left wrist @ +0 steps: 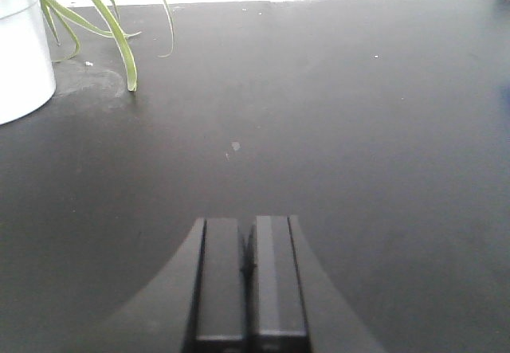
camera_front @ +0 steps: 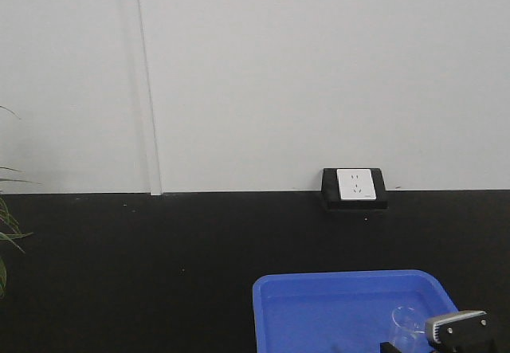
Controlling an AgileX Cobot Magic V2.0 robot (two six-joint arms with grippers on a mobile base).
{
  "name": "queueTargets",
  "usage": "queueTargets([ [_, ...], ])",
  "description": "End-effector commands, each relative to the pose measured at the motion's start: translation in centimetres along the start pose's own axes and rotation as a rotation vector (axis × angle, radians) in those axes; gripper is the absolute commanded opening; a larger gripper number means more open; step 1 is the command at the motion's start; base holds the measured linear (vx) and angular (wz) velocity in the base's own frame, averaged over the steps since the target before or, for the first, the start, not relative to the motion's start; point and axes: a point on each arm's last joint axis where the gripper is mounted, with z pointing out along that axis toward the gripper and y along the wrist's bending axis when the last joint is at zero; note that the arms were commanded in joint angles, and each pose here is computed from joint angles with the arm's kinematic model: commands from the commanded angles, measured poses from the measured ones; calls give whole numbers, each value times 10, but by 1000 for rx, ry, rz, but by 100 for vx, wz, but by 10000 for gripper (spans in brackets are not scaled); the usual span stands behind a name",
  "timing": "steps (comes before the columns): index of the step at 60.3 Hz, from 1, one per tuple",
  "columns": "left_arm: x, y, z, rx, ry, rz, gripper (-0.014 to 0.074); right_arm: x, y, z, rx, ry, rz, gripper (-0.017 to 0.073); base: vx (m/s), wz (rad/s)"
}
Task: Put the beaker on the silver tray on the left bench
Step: 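Close the right gripper around the glass beaker and lift it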
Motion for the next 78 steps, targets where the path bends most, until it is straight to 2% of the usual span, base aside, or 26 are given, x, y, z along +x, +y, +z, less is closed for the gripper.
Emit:
queueTargets([
  [1, -1, 0, 1, 1, -68, -8, 1, -25, -3, 7, 8, -156, -11, 586, 0, 0],
  [33, -1, 0, 1, 1, -68, -8, 1, -25, -13, 54, 7, -151, -14, 582, 0, 0],
  [42, -1, 0, 1, 1, -68, -8, 1, -25, -14, 58, 7, -154, -9, 544, 0, 0],
  [50, -1, 0, 1, 1, -68, -8, 1, -23, -14, 58, 10, -128, -8, 442, 0, 0],
  [57, -1, 0, 1, 1, -68, -8, 1, -22, -13, 57, 0, -99, -16, 305, 0, 0],
  [65, -1, 0, 1, 1, -68, -8, 1, -36, -4, 49, -76, -96, -71, 119, 0, 0],
  [70, -1, 0, 1, 1, -68, -8, 1, -48, 2, 39, -131, -84, -82, 14, 0, 0],
  [72, -1, 0, 1, 1, -68, -8, 1, -54, 4, 35, -147, -82, -90, -15, 0, 0],
  [78, -1, 0, 1, 1, -68, -8, 1, -74, 11, 18, -192, -83, -119, -16, 0, 0],
])
